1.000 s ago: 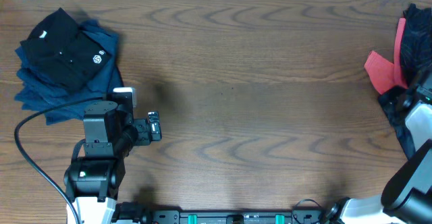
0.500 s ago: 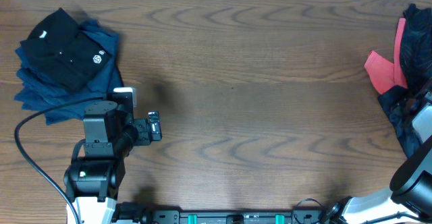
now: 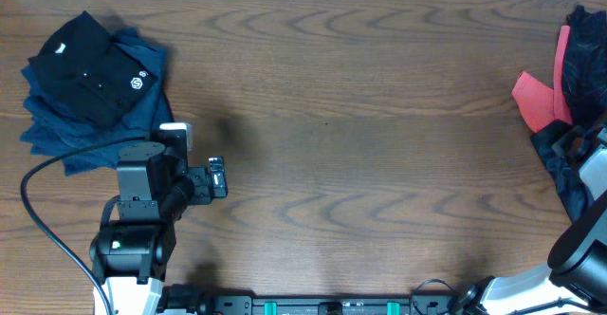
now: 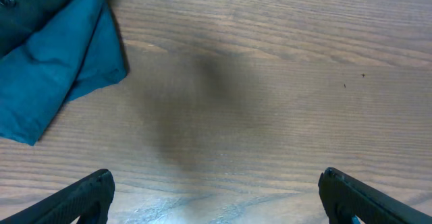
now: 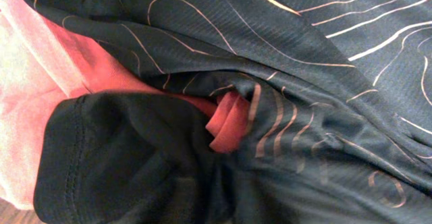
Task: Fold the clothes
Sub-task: 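Grasp the black topographic jersey with the right gripper and drag it left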
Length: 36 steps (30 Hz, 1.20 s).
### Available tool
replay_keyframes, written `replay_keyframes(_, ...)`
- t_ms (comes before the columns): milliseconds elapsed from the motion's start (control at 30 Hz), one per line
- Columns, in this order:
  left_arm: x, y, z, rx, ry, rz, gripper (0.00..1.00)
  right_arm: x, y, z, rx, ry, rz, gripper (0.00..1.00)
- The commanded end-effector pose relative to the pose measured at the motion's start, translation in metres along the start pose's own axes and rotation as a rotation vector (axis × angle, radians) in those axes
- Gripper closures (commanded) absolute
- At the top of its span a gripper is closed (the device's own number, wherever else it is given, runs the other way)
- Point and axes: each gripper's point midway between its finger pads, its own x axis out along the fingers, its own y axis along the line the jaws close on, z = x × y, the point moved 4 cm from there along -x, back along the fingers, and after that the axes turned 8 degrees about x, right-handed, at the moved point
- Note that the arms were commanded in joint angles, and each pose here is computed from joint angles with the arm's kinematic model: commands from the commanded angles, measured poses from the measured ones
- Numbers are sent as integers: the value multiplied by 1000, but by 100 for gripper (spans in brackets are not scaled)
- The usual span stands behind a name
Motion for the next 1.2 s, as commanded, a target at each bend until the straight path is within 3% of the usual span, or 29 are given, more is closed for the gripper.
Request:
replay_keyframes(0, -5, 1, 8, -14, -24, 2, 2, -2, 3, 7, 8, -15, 19, 99)
replay_keyframes(233, -5, 1, 8, -14, -25, 2, 2, -40, 23, 34, 19, -92, 165, 99)
replay_keyframes(400, -5, 1, 8, -14, -25, 2, 2, -131, 75, 76, -36, -219, 525, 99)
replay_keyframes(533, -5, 1, 8, -14, -23, 2, 2, -217, 122, 76, -164, -280, 838, 99)
replay_keyframes(667, -5, 1, 8, -14, -23, 2, 2, -258, 157, 36, -306, -223, 994, 99)
replay_keyframes(933, -5, 1, 7, -14, -20, 2, 2, -263, 197, -92, -591, 168, 1026, 99)
replay_keyframes(1167, -5, 1, 7, -14, -20, 2, 2, -284, 253, -156, -854, 137, 1201, 99)
